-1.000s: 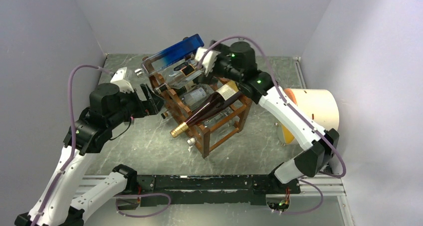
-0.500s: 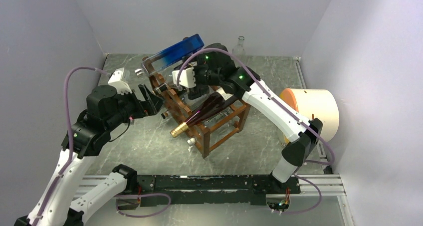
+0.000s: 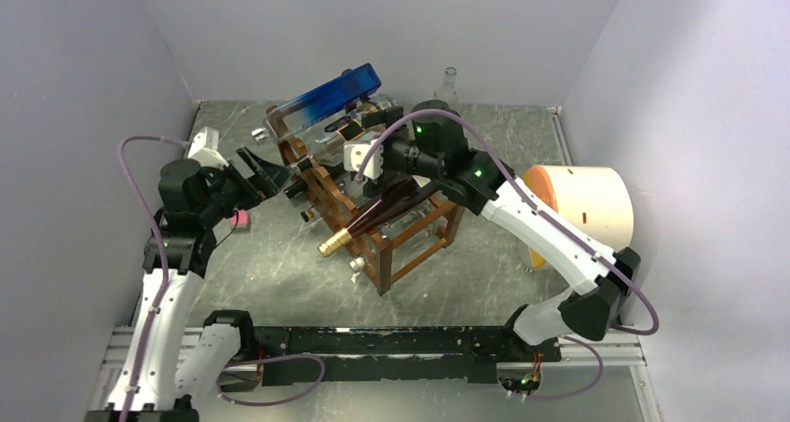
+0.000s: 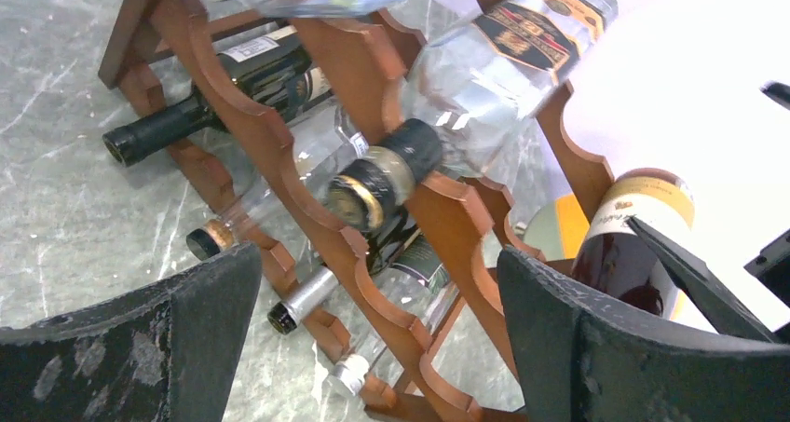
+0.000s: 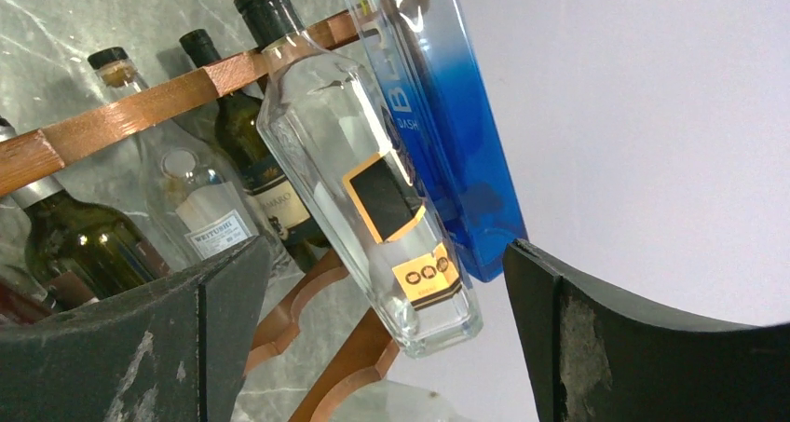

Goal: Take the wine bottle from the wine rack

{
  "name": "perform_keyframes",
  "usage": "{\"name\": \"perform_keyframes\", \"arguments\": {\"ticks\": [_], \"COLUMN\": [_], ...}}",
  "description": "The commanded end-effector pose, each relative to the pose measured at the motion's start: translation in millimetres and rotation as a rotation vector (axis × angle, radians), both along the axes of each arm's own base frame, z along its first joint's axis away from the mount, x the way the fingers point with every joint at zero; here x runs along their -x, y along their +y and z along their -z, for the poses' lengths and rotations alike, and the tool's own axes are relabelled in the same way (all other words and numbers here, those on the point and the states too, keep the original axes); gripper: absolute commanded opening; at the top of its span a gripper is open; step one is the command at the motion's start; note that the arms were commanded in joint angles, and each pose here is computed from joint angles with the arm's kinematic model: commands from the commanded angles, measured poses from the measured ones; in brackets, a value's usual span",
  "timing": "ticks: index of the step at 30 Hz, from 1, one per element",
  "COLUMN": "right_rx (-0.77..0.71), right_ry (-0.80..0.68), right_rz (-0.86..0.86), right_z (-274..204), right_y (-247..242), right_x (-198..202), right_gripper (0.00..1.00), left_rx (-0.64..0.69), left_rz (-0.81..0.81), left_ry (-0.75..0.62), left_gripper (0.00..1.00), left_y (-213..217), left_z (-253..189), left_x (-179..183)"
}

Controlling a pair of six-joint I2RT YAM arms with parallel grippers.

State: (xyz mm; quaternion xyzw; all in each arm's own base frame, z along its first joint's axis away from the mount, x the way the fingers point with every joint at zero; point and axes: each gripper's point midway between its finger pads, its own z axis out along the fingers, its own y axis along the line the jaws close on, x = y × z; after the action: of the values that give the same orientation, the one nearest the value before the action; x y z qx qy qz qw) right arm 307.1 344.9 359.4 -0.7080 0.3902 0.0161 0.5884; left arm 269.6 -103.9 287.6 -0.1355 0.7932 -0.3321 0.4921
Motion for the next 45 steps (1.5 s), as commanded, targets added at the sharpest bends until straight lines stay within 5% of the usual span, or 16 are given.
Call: {"name": "perform_keyframes", "arguments": {"ticks": [1, 10, 22, 32, 45], "right_rx": [-0.087, -0.104, -0.092, -0.109, -0.045], "right_ry": [-0.055, -0.063, -0.073, -0.088, -0.142], "right_rz": [-0.013, -0.034, -0.064, -0.073, -0.098], "right_z": [-25, -21, -19, -19, -12], "right_y": [-3, -6, 6, 18, 37], "right_x": [9, 17, 13, 8, -1], "right_gripper": [1.00, 1.00, 1.00, 1.00, 1.00], "left_rx": [0.199, 0.405, 0.511, 0.469, 0.387], "left_rz": [0.166, 0.222, 0.298, 0.316, 0.385], "left_ry": [-0.124, -0.245, -0.192, -0.144, -0.218], "left_gripper": [1.00, 0.94, 0.75, 0.50, 0.17], "left_y": [-14, -16, -23, -24, -27], "left_z": [-18, -9, 1, 9, -49], "left_x": [6, 1, -16, -21, -19]}}
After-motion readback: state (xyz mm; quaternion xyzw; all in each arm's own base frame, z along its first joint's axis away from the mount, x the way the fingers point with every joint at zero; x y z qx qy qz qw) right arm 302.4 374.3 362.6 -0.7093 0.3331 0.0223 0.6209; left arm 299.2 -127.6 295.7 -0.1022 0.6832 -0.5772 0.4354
